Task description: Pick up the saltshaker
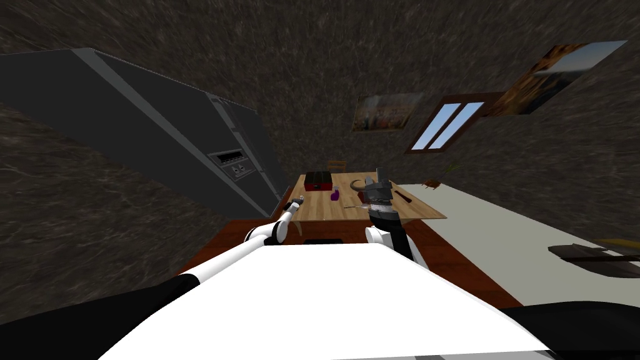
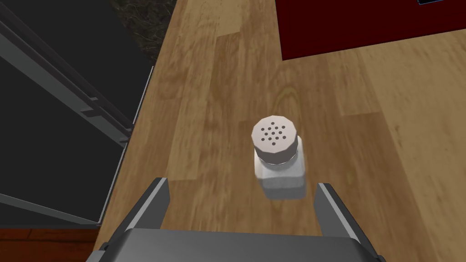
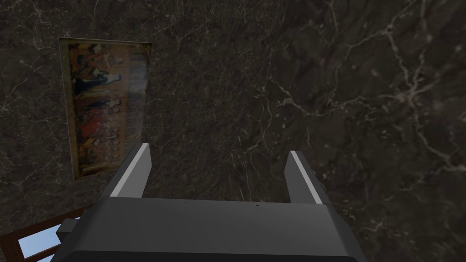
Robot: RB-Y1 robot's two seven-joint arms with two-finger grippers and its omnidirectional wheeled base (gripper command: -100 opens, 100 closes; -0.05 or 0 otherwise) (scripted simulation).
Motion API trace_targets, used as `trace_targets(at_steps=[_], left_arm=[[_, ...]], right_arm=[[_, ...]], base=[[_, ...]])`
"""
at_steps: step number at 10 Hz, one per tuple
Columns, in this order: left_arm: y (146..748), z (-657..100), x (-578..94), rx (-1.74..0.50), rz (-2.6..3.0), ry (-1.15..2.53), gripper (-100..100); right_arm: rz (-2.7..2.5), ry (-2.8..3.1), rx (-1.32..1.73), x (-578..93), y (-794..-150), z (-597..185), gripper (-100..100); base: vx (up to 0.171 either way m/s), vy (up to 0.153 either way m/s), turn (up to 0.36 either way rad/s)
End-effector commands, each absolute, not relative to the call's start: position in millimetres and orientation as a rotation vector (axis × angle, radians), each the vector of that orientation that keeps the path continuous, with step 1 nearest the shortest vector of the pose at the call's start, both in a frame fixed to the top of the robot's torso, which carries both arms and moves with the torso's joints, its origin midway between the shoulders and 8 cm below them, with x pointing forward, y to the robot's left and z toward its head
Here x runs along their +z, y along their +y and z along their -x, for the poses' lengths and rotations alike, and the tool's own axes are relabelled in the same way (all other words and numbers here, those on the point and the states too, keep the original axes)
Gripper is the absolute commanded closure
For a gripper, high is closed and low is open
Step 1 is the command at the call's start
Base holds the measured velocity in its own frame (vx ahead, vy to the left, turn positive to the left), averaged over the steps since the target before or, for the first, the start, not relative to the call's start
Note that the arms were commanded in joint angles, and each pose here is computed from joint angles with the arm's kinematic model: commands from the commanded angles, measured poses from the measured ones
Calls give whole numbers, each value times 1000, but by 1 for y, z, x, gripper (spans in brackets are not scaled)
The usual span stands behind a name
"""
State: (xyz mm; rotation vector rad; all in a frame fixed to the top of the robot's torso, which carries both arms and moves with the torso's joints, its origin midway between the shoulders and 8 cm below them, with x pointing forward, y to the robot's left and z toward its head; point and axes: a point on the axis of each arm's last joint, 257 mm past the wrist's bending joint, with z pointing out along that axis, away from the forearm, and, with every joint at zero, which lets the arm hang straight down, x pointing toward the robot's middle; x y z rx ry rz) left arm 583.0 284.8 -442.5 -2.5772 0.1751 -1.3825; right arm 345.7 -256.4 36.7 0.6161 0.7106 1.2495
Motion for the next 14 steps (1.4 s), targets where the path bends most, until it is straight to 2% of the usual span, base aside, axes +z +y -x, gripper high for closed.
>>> trace_targets(at_steps=[1,5,7,8,9,14], left_arm=[[272,-580,-449,-1375,2615,156,-100],[248,-582,-451,-1384,2637,210,-100],[257,-581,-451,-1378,2636,169,-100],[258,-581,-451,-1377,2636,167,0],[262,-576,-454,-1377,2637,172,-100],[266,-572,-457,-1378,2639,178,-100]], right_arm=[[-616,711,1250,37,-256,-346,0],[-616,711,1250,37,-256,-346,0],[-616,711,1250,37,-256,-346,0],[-616,711,1250,37,-256,-346,0],[-616,711,1250,37,-256,-346,0],[-616,711,1250,37,-256,-346,0]], base=[[32,10,5],[32,10,2],[0,0,0],[0,0,0],[42,-17,32],[38,-21,15]])
